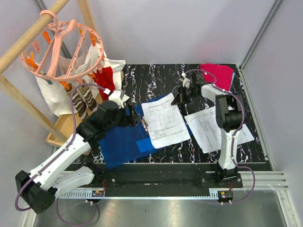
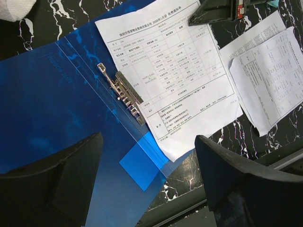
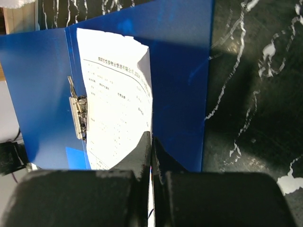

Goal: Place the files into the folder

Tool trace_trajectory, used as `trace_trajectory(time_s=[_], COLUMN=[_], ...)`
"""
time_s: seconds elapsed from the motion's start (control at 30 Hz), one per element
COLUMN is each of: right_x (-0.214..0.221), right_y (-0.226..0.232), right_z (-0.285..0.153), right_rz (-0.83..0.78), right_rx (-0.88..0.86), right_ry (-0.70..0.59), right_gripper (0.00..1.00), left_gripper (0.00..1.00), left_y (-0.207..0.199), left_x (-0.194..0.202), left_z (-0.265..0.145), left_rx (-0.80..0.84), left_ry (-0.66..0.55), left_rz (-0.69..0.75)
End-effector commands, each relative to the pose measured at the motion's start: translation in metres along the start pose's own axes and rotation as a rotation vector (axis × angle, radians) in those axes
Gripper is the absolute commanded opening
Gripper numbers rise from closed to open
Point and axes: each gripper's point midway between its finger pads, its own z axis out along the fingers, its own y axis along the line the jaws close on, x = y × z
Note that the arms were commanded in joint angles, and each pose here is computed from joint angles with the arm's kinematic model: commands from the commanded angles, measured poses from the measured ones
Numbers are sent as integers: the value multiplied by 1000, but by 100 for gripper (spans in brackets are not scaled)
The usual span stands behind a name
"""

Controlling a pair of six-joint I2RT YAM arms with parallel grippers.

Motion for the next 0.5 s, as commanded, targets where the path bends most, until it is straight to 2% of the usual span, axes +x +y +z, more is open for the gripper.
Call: trace_trajectory(time_s=[0.0, 0.47], right_x=[-20, -17], right_y=[22, 44], right_z=[1, 19], right_rz=[-147, -308], right_rx=[-57, -117], right_ry=[-33, 9], right_gripper=[0, 0], left_gripper=[83, 83], left_y=[-6, -8], left_x=[-11, -11], left_z=[-2, -1], left_rx=[38, 41], left_ry=[-45, -37], left_rz=[7, 12])
